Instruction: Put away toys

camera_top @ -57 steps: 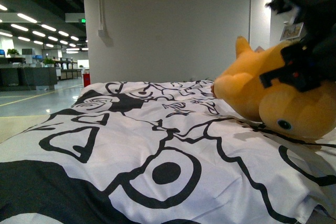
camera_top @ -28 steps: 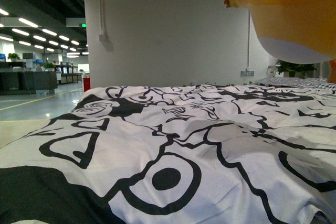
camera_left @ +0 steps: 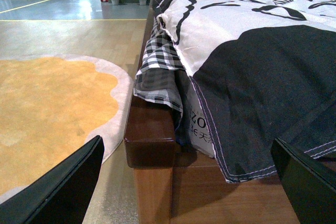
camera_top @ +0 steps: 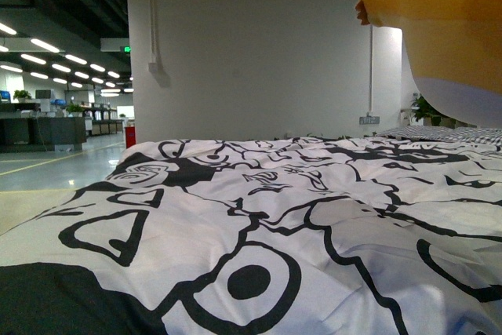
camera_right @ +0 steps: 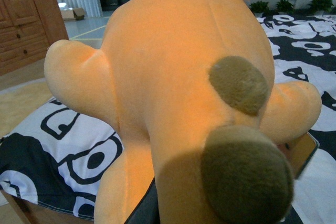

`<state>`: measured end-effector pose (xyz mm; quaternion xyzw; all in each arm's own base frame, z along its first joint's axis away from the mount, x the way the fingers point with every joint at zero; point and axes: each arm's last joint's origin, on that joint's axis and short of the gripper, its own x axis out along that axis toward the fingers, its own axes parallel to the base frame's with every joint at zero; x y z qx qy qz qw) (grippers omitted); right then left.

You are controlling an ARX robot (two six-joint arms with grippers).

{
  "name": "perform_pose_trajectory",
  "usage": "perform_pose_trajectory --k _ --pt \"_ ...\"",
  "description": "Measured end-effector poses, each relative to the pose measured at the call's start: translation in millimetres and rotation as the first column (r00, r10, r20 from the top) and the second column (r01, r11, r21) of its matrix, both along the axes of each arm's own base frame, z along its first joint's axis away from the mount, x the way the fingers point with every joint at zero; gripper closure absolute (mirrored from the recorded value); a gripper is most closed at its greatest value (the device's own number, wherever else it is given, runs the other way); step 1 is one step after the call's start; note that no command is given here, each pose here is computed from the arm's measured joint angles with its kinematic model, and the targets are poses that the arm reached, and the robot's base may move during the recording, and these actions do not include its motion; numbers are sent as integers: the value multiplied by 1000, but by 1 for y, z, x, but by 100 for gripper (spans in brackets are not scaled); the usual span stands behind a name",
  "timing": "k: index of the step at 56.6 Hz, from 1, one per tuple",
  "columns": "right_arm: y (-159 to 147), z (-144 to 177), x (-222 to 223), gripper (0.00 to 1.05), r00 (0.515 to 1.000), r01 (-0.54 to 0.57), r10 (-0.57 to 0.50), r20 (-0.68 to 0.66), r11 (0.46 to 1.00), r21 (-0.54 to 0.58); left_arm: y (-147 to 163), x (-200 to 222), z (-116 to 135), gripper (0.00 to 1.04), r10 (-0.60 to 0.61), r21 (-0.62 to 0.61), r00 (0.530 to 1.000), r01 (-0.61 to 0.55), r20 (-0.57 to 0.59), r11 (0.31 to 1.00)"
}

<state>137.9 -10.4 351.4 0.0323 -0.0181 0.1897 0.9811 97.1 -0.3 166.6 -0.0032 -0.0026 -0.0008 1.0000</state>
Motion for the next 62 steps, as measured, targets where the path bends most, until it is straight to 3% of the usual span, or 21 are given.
perform_pose_trajectory --k 2,7,16,40,62 --pt "2 -1 -1 98 1000 24 -24 -6 1000 -3 0 0 0 6 0 0 1000 0 0 1000" --pt "10 -14 -4 98 973 231 -231 -24 973 -32 0 0 0 6 0 0 1000 0 0 1000" --pt "9 -52 -9 98 922 385 -387 -36 922 -54 0 0 0 6 -1 0 1000 1 0 1000" --pt "10 -124 -20 98 926 371 -375 -48 926 -73 0 0 0 6 -2 0 1000 2 0 1000" --pt "10 -153 -27 98 926 372 -375 -43 926 -71 0 0 0 6 -2 0 1000 2 0 1000"
